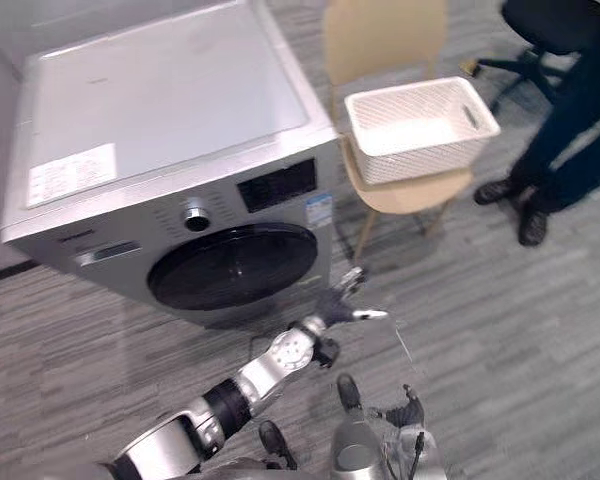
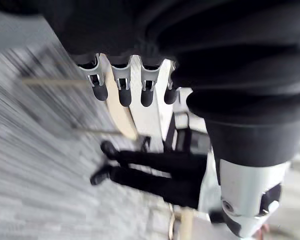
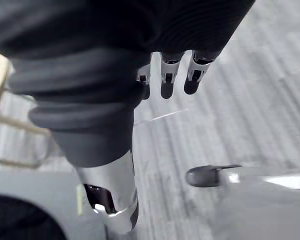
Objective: Pick up the laundry basket with both hands and put the clothes into the washing machine.
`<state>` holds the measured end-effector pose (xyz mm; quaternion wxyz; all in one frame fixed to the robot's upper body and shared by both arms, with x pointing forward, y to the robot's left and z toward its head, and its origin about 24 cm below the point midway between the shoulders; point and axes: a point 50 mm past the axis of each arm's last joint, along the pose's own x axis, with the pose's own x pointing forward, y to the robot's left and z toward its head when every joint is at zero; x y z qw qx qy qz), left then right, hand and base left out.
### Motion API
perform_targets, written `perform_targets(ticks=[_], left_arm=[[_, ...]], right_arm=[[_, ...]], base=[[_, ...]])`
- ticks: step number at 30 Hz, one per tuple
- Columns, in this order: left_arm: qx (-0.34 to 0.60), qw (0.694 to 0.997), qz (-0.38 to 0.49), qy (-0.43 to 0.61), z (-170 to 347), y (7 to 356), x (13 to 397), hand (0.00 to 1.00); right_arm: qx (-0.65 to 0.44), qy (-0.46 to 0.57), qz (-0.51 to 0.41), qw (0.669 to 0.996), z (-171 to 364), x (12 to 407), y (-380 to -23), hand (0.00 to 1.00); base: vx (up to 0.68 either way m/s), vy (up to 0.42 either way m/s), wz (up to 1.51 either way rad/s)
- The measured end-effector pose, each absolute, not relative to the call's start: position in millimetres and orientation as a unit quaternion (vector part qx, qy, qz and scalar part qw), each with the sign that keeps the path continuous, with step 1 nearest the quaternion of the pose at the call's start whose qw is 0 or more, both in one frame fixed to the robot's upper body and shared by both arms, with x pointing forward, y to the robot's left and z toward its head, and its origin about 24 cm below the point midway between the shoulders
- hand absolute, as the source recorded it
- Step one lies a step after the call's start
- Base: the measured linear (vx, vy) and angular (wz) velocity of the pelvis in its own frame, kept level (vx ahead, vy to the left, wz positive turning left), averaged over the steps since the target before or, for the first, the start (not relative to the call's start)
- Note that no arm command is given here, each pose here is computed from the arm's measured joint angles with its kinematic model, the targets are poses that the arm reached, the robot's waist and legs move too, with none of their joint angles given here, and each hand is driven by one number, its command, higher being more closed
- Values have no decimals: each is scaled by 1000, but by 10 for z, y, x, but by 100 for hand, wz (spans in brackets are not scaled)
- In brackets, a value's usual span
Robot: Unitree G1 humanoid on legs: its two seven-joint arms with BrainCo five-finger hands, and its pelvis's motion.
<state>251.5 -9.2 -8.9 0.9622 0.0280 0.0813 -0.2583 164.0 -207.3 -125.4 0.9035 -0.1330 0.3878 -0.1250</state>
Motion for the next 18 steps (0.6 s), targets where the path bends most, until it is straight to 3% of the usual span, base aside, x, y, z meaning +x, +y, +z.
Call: perform_targets(ticks=[5,9,12,16,18], left_arm=[[39,970,-107,215,-719,882,2219,0],[53,963,-5,263,-912,1419,2087,0],[52,937,101,330,-1154,1831,1713,0],[68,902,116,411,-1390,1914,1275,0],[74,897,119,420,-1410,1943,1238,0]], right_arm=[[-133,362,-82,919,-1185,1899,-1872,0],[-118,362,-81,921,-1184,1921,-1818,0],[-106,344,-71,930,-1114,2063,-1721,0],[-99,360,-59,926,-1178,1952,-1703,0],[-89,366,-48,925,-1209,1903,-1625,0]], base=[[-48,-8,150],[-25,59,166],[95,124,56],[195,181,73],[303,91,120]])
